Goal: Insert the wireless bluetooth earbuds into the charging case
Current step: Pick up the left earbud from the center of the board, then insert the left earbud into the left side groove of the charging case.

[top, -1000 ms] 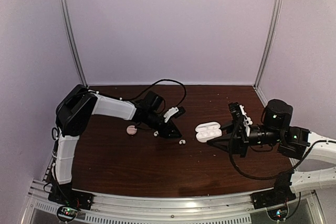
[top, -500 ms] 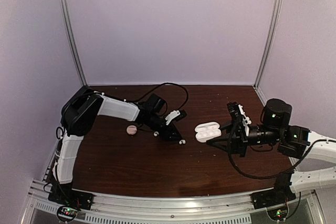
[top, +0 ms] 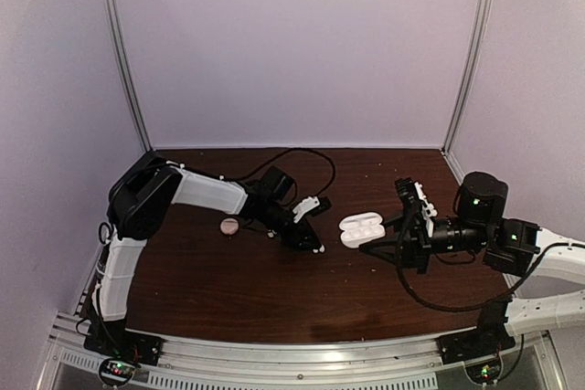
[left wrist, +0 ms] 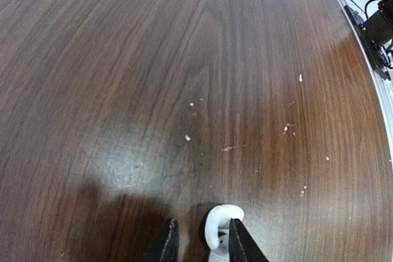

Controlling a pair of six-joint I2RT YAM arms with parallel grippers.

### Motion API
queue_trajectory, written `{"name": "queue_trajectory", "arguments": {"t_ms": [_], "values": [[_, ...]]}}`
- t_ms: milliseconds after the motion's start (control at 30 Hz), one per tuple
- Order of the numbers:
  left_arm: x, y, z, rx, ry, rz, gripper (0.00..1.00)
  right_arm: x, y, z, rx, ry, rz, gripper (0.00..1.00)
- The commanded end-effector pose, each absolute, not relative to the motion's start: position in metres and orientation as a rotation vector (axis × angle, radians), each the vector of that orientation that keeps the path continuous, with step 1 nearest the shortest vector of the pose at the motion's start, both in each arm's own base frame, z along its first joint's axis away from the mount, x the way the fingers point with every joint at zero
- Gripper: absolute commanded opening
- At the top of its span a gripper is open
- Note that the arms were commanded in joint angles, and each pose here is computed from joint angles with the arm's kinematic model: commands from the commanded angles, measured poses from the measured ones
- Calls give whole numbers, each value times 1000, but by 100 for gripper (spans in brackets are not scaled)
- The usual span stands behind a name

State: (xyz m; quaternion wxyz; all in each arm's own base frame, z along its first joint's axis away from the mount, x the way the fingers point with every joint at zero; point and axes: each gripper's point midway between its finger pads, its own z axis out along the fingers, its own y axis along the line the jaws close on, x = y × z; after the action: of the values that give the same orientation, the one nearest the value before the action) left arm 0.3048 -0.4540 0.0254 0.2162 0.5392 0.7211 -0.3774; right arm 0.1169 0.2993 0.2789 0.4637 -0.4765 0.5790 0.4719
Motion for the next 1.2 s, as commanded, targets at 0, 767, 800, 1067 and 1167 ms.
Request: {"name": "queue_trajectory", "arguments": {"t_ms": [0, 767, 800, 1067, 1167], "values": [[300, -454, 16, 1532, 1996, -998, 30, 118, 300, 291, -1158, 1392, 1146, 0], [280, -444, 112, 1475, 1769, -998, 0, 118, 300, 290, -1149, 1377, 1152, 0], [280, -441, 133, 1439, 1708, -983, 0, 118, 300, 290, -1151, 1372, 1155, 0], [222, -393, 270, 1243, 1342, -813, 0, 110, 305, 296, -1205, 1300, 1149, 0], [185, -387, 304, 1241, 1238, -762, 0, 111, 307, 296, -1222, 1298, 1131, 0]]}}
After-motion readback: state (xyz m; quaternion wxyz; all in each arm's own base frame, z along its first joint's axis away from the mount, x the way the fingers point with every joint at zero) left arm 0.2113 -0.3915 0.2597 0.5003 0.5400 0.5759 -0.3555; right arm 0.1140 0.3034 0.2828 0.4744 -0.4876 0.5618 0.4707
